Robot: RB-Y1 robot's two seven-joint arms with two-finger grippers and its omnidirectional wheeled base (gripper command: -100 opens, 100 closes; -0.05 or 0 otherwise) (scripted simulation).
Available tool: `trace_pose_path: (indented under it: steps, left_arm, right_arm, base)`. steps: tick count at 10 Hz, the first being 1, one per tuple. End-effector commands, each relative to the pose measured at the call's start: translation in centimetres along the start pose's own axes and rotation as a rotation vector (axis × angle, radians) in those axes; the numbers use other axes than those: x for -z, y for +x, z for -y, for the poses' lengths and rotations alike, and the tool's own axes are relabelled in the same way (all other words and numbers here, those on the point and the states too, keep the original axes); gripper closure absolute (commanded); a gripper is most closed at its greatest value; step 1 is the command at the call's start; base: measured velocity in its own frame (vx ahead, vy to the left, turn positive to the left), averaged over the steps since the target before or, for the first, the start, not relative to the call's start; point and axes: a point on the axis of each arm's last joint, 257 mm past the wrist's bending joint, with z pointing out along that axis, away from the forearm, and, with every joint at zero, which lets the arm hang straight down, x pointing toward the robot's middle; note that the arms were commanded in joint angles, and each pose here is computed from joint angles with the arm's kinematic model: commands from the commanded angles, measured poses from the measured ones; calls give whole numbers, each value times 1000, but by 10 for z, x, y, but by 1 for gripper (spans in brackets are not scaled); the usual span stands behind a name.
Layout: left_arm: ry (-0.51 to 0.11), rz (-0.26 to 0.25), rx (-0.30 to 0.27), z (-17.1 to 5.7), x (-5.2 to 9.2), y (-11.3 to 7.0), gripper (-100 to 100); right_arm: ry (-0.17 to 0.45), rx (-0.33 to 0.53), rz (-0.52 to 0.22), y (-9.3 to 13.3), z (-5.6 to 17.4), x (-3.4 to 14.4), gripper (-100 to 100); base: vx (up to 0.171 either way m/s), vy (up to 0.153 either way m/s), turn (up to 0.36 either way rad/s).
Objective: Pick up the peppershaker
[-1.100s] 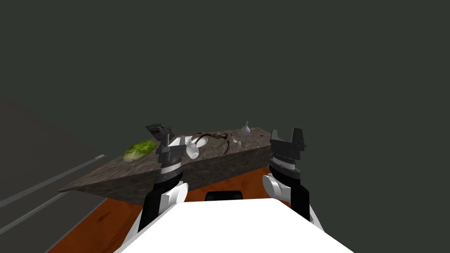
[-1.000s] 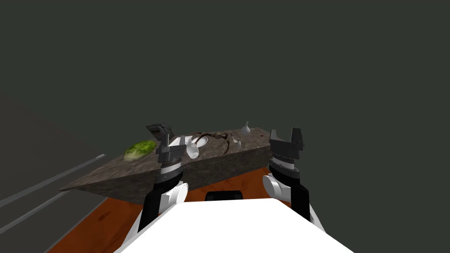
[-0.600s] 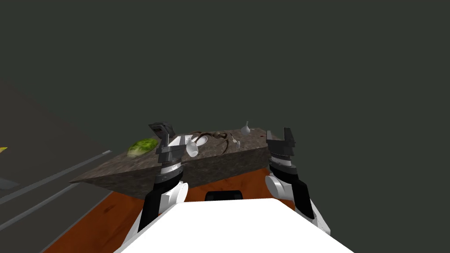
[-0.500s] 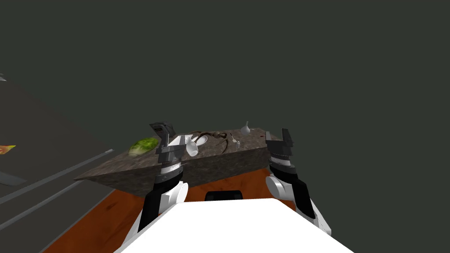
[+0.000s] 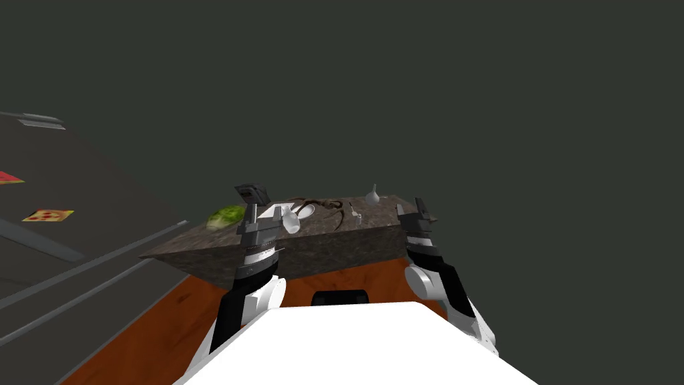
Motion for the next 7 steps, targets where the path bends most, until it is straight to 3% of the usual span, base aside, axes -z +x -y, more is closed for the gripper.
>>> trace_pose_path:
  steps: [1, 2, 3, 4, 5, 6, 7]
  left_arm:
    - [0, 0, 0, 0, 0, 0, 0]
    - [0, 0, 0, 0, 0, 0, 0]
    - [0, 0, 0, 0, 0, 0, 0]
    - [0, 0, 0, 0, 0, 0, 0]
    - [0, 0, 0, 0, 0, 0, 0]
    - [0, 0, 0, 0, 0, 0, 0]
    - [0, 0, 0, 0, 0, 0, 0]
  right_arm:
    - [39, -29, 8, -3, 15, 1, -100]
    - [93, -50, 13, -7, 33, 2, -100]
    - [94, -62, 17, -8, 33, 2, -100]
    - [150, -86, 25, -13, 52, 5, -100]
    - [150, -97, 29, -13, 52, 5, -100]
    - [205, -119, 37, -17, 70, 8, -100]
    - [207, -135, 42, -18, 71, 8, -100]
  base:
    - [-26, -81, 54]
    - [-29, -79, 66]
    - [-20, -59, 46]
    - [-22, -61, 95]
    - [-24, -64, 41]
    - [-16, -91, 74]
    - [-24, -73, 52]
